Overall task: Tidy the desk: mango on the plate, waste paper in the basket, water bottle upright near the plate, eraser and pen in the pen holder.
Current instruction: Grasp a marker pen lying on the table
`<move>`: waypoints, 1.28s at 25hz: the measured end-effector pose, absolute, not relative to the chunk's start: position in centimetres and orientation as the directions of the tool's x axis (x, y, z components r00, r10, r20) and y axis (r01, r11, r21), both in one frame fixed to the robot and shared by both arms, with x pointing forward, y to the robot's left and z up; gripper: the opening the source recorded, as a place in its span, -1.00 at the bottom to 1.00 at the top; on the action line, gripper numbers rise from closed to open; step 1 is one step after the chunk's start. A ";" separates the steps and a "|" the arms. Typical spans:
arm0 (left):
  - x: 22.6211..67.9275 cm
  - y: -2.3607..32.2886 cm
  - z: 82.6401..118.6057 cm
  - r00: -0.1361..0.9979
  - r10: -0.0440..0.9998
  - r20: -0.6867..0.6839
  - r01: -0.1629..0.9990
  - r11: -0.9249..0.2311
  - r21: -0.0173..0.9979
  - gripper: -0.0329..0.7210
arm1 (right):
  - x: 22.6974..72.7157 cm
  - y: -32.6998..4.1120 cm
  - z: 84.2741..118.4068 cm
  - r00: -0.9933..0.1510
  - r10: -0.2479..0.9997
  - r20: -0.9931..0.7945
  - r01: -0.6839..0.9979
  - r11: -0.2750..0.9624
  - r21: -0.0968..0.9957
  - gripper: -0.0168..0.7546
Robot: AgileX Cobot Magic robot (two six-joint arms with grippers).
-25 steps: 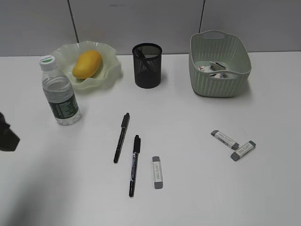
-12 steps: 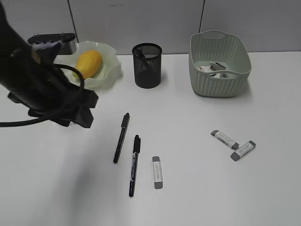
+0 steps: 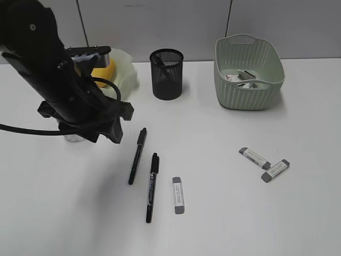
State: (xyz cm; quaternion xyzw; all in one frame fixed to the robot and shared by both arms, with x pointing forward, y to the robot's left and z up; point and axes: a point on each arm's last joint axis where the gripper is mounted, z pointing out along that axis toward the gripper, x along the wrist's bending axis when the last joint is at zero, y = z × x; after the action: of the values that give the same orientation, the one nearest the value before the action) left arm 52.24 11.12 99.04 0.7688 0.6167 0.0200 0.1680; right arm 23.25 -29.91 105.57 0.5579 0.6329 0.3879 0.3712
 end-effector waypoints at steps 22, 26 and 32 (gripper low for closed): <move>56.4 7.6 96.2 0.172 0.978 -0.116 0.974 -0.151 0.169 0.08 | 23.2 -29.8 105.6 -0.107 0.994 -0.023 0.419 0.066 0.906 0.01; 57.0 7.1 94.8 0.174 0.980 -0.093 0.977 -0.160 0.139 0.08 | 23.2 -29.8 105.6 -0.106 0.994 -0.021 0.419 0.064 0.906 0.01; 57.3 6.7 93.7 0.182 0.980 -0.082 0.976 -0.170 0.133 0.08 | 23.2 -29.8 105.6 -0.106 0.994 -0.021 0.420 0.064 0.905 0.01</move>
State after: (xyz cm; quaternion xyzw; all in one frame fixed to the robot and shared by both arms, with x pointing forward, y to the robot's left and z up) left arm 57.33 6.74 93.71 0.7649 0.6394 0.0110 0.0774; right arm 23.24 -29.82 105.56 0.5600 0.6313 0.3929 0.3653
